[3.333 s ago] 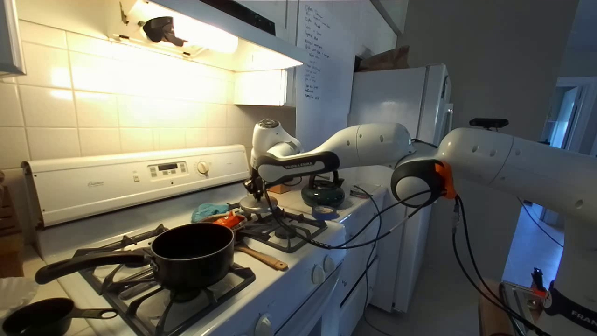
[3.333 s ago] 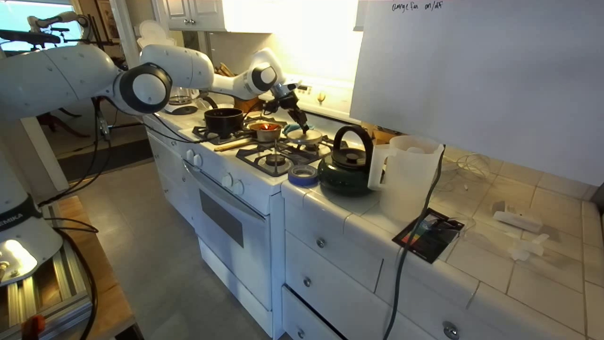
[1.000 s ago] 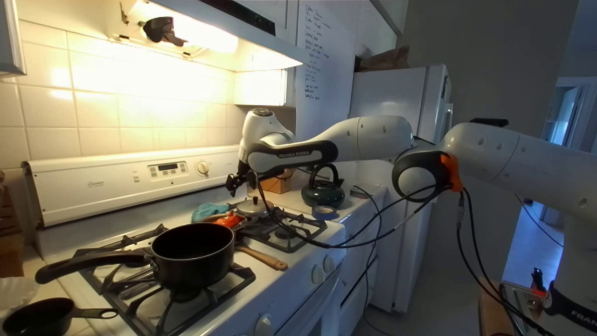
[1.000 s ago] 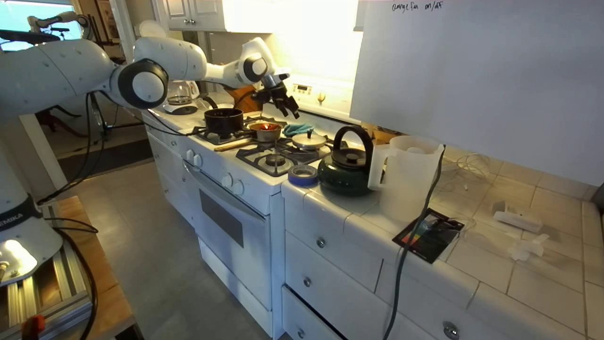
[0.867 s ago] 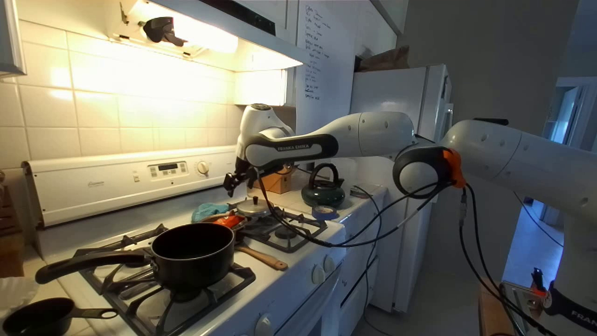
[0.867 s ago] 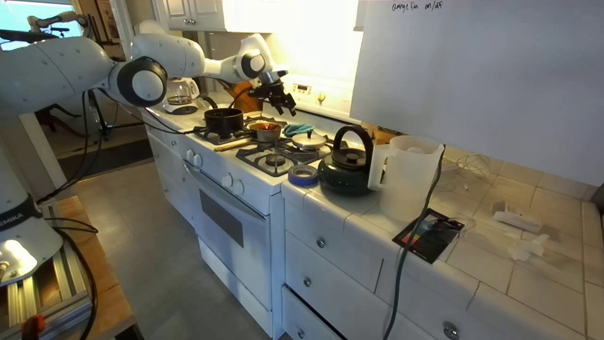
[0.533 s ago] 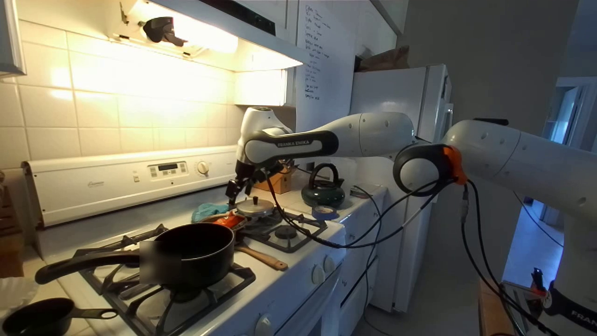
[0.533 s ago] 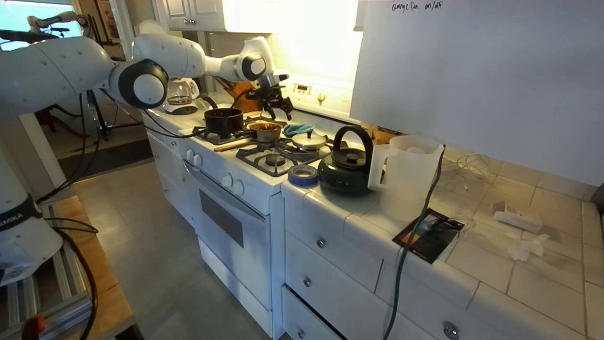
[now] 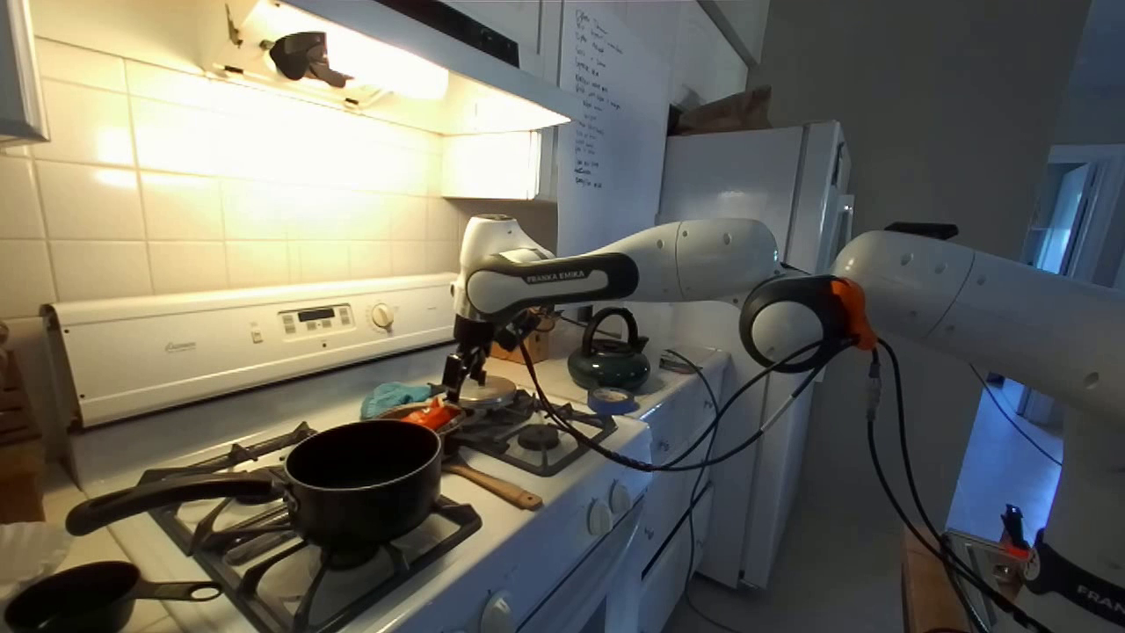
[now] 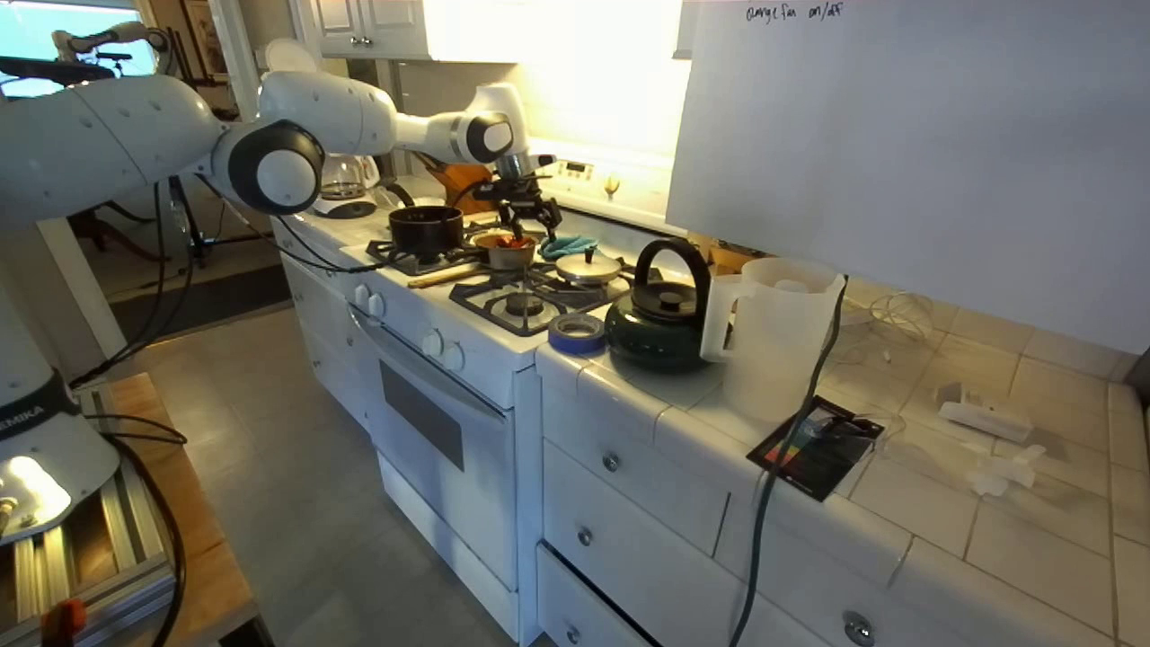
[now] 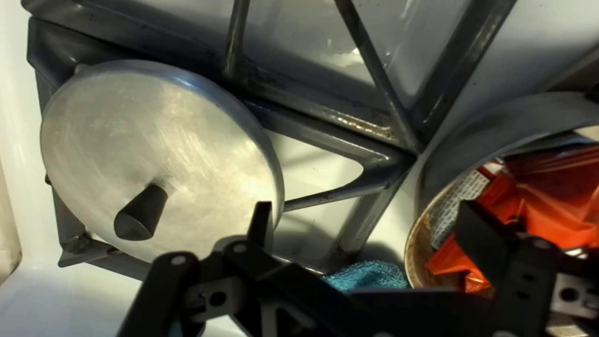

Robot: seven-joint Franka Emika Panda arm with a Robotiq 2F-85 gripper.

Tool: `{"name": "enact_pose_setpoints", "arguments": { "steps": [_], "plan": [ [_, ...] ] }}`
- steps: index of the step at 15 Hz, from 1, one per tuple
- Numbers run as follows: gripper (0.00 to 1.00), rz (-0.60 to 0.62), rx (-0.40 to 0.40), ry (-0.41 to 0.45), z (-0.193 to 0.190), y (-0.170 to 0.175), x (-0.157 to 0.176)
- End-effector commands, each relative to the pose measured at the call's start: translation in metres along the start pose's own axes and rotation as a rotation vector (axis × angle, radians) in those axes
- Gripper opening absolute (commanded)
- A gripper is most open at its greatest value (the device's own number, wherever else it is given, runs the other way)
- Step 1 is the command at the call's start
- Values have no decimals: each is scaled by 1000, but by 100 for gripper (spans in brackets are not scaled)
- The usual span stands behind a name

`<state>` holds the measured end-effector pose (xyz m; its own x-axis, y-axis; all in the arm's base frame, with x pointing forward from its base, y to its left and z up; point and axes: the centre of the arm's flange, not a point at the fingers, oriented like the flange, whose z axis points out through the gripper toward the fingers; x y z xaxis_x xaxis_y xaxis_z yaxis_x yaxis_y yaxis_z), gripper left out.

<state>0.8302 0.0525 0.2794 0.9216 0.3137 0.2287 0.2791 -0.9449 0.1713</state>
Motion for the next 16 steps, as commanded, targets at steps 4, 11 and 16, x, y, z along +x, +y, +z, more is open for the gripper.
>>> {"name": "enact_pose_setpoints", "arguments": {
  "steps": [4,11,16],
  "plan": [
    [100,31,47,-8,17,-1,50],
    [61,114,41,-45,24,0,40],
    [25,139,48,-63,28,-3,41]
  ]
}}
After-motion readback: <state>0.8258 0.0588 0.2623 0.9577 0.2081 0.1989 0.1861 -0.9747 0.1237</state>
